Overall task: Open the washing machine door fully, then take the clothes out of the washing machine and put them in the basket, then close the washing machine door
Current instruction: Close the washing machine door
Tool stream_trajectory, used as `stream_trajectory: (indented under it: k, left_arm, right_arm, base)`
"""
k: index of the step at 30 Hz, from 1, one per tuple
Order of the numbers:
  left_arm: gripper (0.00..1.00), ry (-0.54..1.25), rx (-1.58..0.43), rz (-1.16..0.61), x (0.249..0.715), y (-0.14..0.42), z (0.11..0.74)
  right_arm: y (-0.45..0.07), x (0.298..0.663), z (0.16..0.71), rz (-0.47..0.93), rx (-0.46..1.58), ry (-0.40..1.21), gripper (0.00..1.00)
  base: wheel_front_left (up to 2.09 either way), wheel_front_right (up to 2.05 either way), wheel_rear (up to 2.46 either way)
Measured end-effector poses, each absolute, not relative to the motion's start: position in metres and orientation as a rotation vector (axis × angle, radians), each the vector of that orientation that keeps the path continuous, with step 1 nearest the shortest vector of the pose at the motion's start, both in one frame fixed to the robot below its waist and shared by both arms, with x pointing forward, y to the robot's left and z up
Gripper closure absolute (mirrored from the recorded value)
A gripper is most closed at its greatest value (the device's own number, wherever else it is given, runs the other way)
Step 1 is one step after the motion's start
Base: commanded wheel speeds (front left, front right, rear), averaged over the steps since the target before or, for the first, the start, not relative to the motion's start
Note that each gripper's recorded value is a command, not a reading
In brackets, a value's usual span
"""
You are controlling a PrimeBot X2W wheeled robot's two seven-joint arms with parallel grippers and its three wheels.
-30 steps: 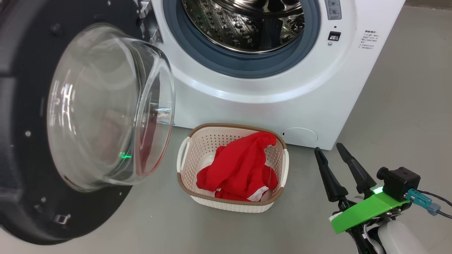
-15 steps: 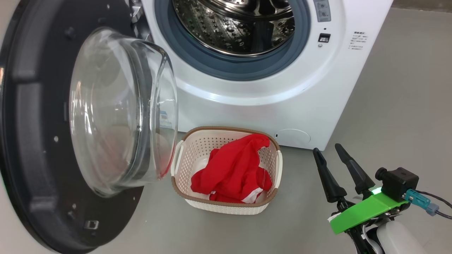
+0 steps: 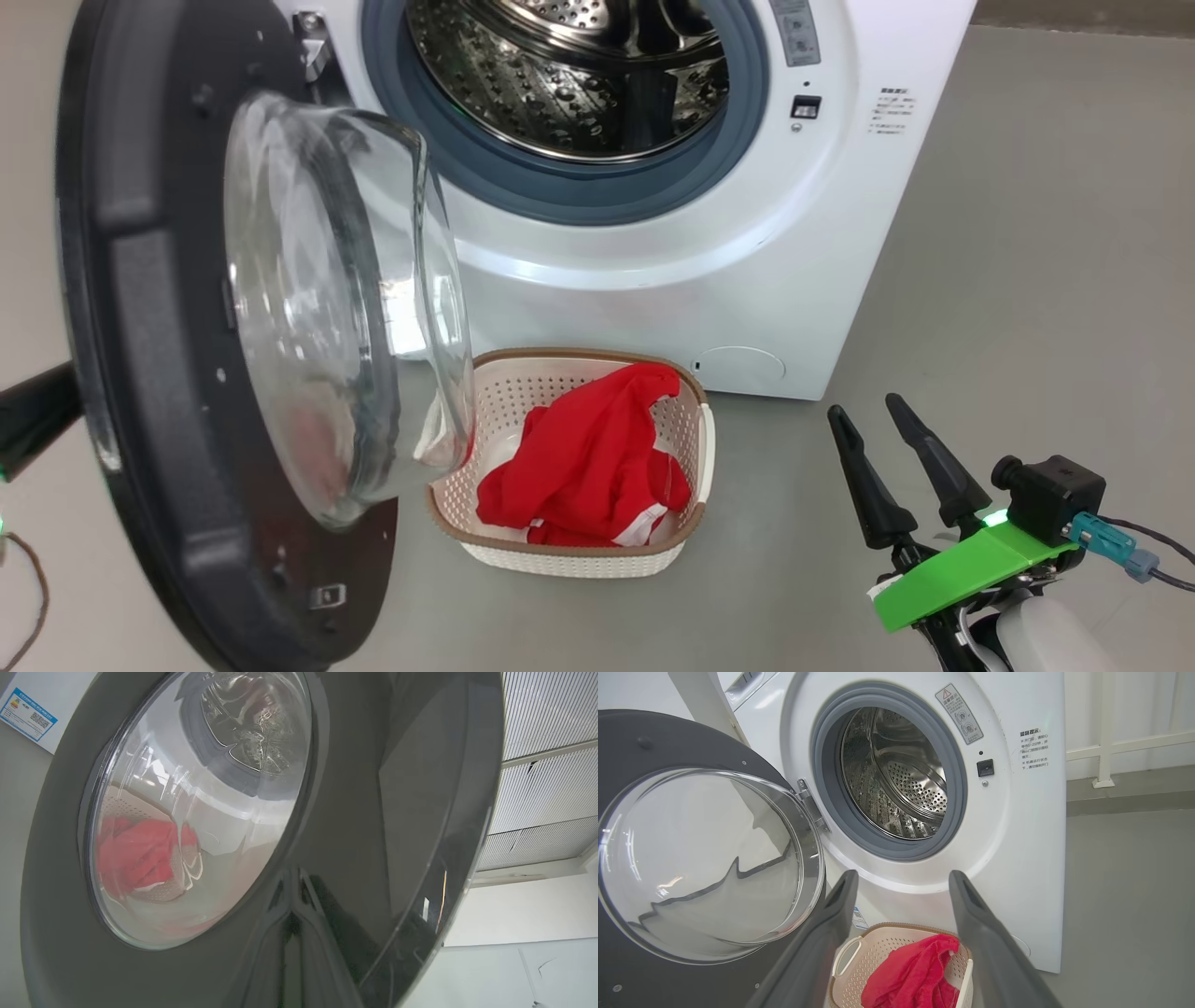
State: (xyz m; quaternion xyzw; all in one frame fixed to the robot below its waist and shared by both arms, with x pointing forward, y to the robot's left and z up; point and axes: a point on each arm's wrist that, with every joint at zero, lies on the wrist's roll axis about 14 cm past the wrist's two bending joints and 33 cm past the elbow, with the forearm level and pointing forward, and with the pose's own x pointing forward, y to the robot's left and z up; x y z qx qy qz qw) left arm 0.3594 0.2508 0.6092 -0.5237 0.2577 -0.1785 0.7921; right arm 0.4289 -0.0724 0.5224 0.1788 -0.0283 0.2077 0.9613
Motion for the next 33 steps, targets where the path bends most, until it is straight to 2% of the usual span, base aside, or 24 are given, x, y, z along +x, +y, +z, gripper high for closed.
stream_trajectory:
  k: [33]
  left_arm:
    - [1.0, 0.619, -1.075, -0.647, 0.395, 0.162, 0.621]
  right_arm:
    - [-0.136, 0.412, 0.526, 0.253, 0.347, -0.094, 0.0]
  base:
    - [0.0, 0.0, 0.0]
